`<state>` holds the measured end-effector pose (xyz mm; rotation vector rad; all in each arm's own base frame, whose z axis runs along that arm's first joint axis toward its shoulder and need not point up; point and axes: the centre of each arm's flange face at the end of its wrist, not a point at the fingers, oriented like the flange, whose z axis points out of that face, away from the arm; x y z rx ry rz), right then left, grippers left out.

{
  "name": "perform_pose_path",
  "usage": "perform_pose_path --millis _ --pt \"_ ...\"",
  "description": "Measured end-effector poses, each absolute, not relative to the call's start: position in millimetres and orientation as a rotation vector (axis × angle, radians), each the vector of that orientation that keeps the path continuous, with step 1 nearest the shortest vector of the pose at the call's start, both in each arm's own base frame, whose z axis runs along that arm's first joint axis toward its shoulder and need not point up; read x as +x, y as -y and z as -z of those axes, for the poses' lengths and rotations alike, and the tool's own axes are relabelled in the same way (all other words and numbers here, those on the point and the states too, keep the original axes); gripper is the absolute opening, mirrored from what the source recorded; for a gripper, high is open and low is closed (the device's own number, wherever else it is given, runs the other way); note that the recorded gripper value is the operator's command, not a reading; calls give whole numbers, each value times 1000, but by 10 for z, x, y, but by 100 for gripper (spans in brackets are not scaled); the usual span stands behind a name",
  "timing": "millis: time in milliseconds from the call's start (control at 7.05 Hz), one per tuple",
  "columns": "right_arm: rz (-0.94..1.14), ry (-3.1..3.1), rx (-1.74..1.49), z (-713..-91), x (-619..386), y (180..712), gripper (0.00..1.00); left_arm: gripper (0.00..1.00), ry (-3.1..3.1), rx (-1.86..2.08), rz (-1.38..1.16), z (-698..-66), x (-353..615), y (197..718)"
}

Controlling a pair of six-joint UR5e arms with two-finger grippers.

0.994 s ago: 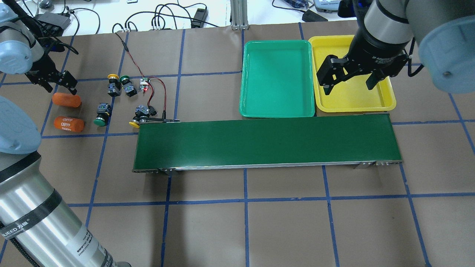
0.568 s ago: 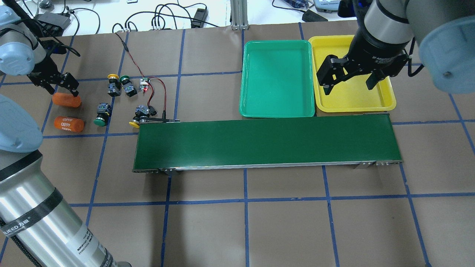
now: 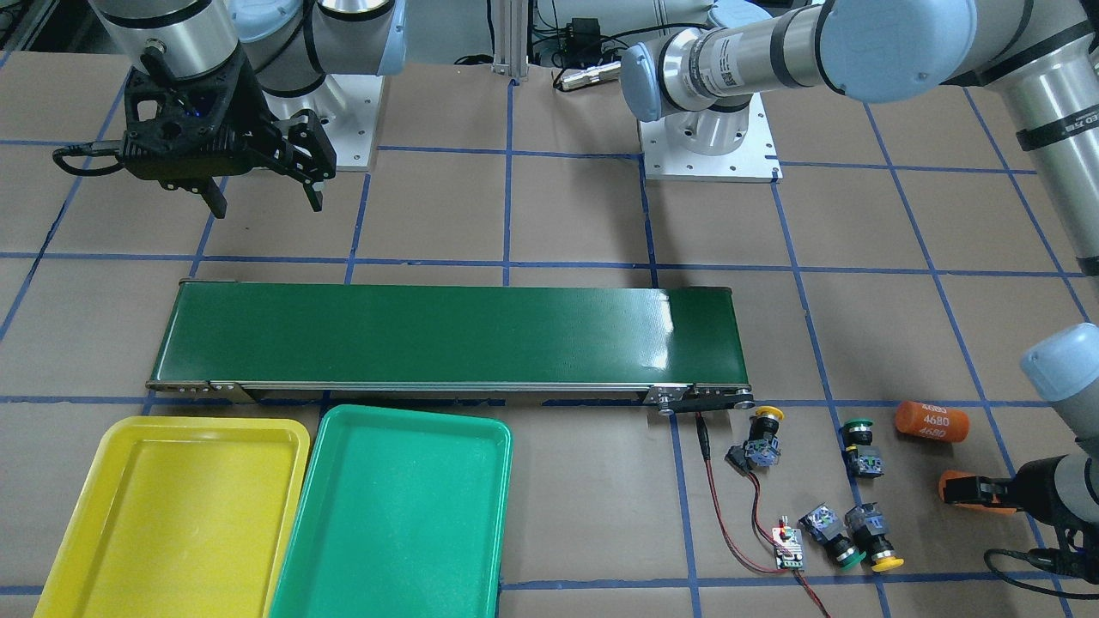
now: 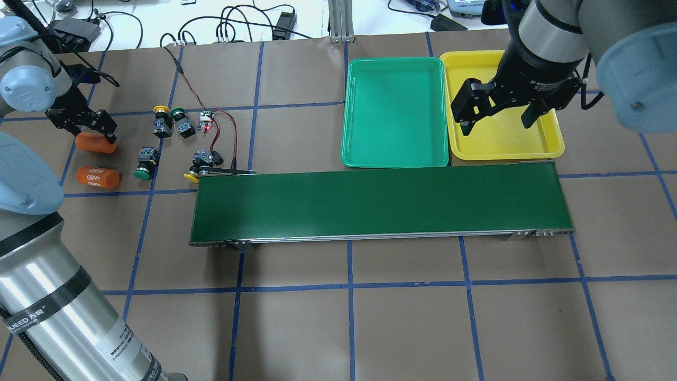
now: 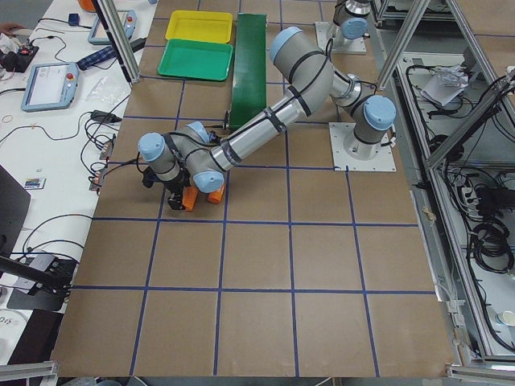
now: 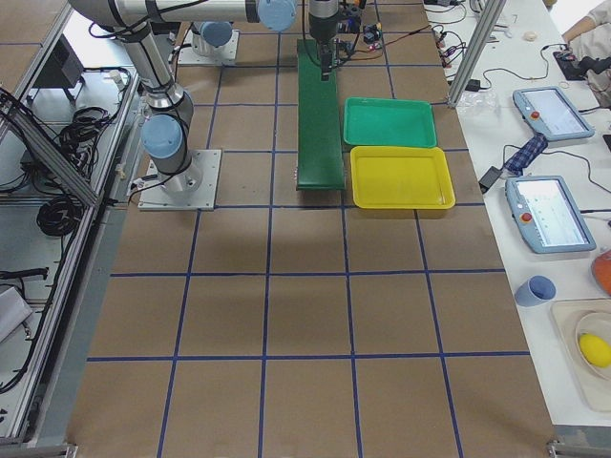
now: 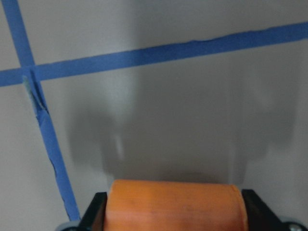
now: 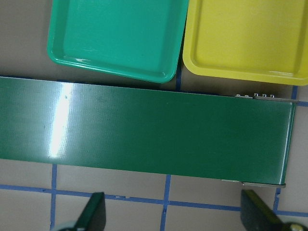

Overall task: Sort buttons by color to trays
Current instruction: 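Lower the left gripper onto the plain orange cylinder and grasp it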

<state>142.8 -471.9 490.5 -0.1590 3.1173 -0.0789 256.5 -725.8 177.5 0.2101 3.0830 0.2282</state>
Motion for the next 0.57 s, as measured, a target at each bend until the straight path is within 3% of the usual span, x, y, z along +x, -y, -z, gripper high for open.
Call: perform_pose_path --millis 142,568 --pt "79 -3118 -159 -4905 1428 4719 100 0 -3085 211 -237 -1763 2559 7253" --pt "79 -3118 -159 -4905 1428 4719 100 0 -3128 221 -286 -2060 2398 7190"
